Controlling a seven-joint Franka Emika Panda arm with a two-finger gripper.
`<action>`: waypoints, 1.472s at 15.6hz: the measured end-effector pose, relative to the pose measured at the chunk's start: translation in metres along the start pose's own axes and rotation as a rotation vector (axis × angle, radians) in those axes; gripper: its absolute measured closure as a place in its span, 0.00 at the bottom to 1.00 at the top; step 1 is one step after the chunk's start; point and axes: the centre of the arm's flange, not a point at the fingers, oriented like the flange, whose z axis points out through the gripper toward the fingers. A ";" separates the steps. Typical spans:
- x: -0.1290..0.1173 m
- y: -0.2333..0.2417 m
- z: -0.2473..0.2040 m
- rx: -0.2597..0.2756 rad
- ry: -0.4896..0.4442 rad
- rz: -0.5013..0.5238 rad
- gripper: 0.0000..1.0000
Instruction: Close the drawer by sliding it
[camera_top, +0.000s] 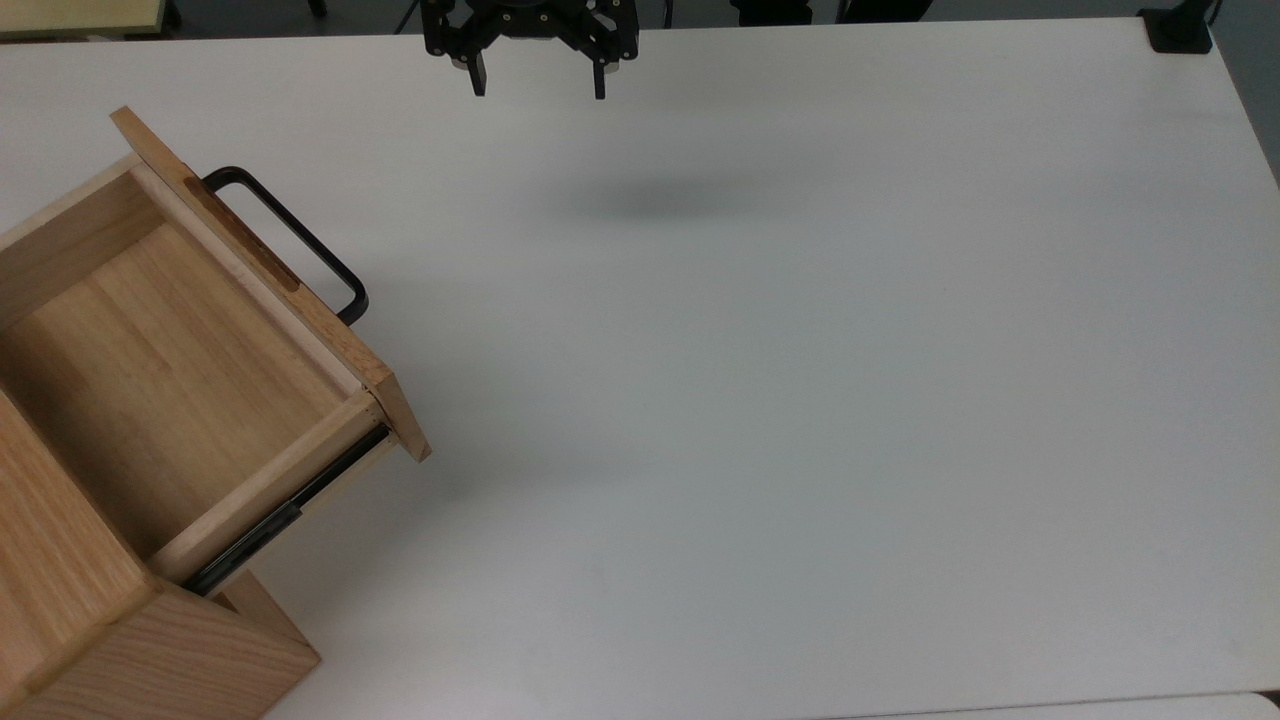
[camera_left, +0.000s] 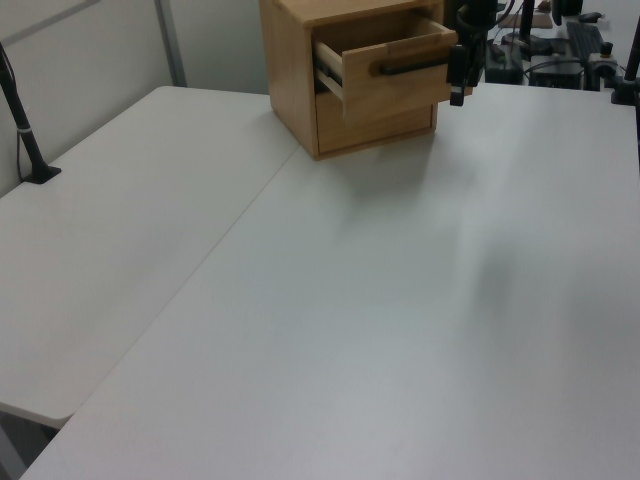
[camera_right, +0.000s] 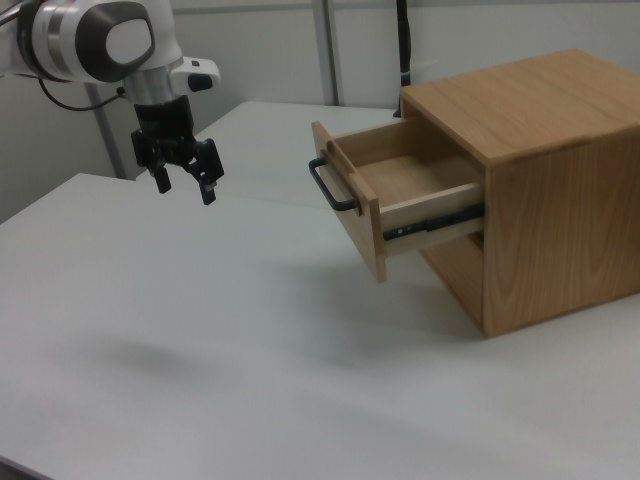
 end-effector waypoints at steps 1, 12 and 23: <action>0.000 0.000 0.000 0.000 0.000 -0.001 0.00; 0.001 0.000 0.002 0.000 -0.003 -0.079 0.78; 0.016 0.015 0.033 0.001 -0.045 0.072 0.96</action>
